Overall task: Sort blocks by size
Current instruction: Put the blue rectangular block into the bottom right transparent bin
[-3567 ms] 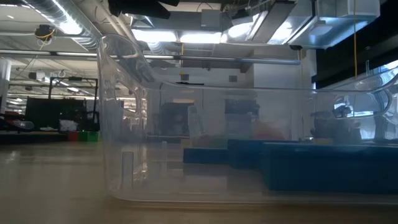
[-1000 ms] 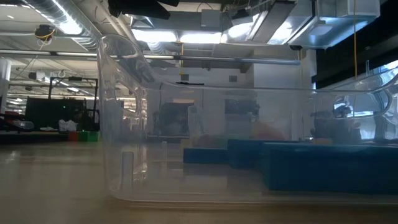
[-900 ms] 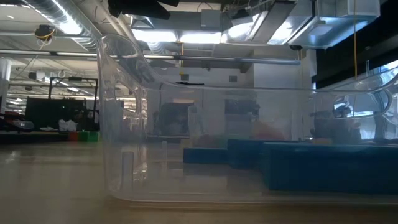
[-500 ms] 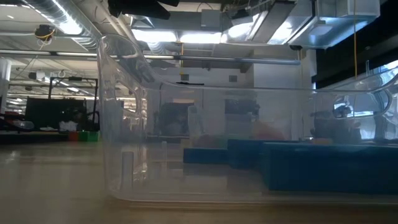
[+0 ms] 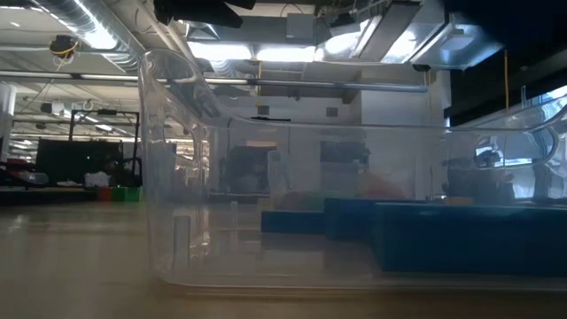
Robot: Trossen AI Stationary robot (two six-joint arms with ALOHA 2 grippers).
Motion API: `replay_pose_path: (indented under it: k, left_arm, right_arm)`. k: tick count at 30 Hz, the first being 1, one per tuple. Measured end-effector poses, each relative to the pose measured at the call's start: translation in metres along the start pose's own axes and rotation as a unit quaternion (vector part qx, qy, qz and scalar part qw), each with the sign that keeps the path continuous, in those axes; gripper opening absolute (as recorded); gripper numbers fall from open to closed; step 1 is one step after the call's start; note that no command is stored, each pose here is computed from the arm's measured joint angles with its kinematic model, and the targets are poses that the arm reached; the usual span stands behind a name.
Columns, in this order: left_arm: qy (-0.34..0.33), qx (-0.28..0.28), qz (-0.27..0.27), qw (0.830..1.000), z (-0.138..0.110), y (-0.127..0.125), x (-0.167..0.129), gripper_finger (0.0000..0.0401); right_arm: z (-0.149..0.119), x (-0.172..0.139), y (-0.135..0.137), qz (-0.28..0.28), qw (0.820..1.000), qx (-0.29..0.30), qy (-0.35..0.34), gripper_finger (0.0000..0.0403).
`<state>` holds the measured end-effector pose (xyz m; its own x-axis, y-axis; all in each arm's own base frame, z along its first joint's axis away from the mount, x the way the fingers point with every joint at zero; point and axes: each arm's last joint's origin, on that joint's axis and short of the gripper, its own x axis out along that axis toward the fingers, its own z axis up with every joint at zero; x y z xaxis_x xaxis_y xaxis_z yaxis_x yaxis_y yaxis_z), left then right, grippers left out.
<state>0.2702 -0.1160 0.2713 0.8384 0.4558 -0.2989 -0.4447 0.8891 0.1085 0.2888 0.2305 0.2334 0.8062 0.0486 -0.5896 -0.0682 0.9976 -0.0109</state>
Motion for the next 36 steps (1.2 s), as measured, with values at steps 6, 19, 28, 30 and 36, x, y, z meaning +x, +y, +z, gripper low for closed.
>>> replay_pose_path:
  k: [6,19,28,30,36]
  left_arm:
    - [0.000,0.004,0.000,1.000,0.000,0.000,0.000,0.0210]
    - [0.000,0.004,0.000,1.000,0.000,0.000,0.000,0.0210]
    - [0.000,0.006,0.000,1.000,0.000,0.000,0.000,0.0210]
    - [0.000,0.006,0.000,1.000,0.000,0.000,0.000,0.0210]
    - [0.000,0.006,0.000,1.000,0.000,0.000,0.000,0.0210]
  right_arm:
    - [-0.008,0.033,-0.011,-0.012,1.000,-0.005,0.023,0.0077]
    - [-0.034,0.067,-0.011,0.015,0.996,-0.013,0.091,0.0078]
    - [-0.035,0.068,-0.010,0.017,0.995,0.000,0.094,0.0079]
    - [-0.035,0.068,-0.010,0.016,0.995,0.003,0.094,0.0082]
    - [-0.035,0.068,-0.010,0.026,0.995,0.005,0.098,0.0122]
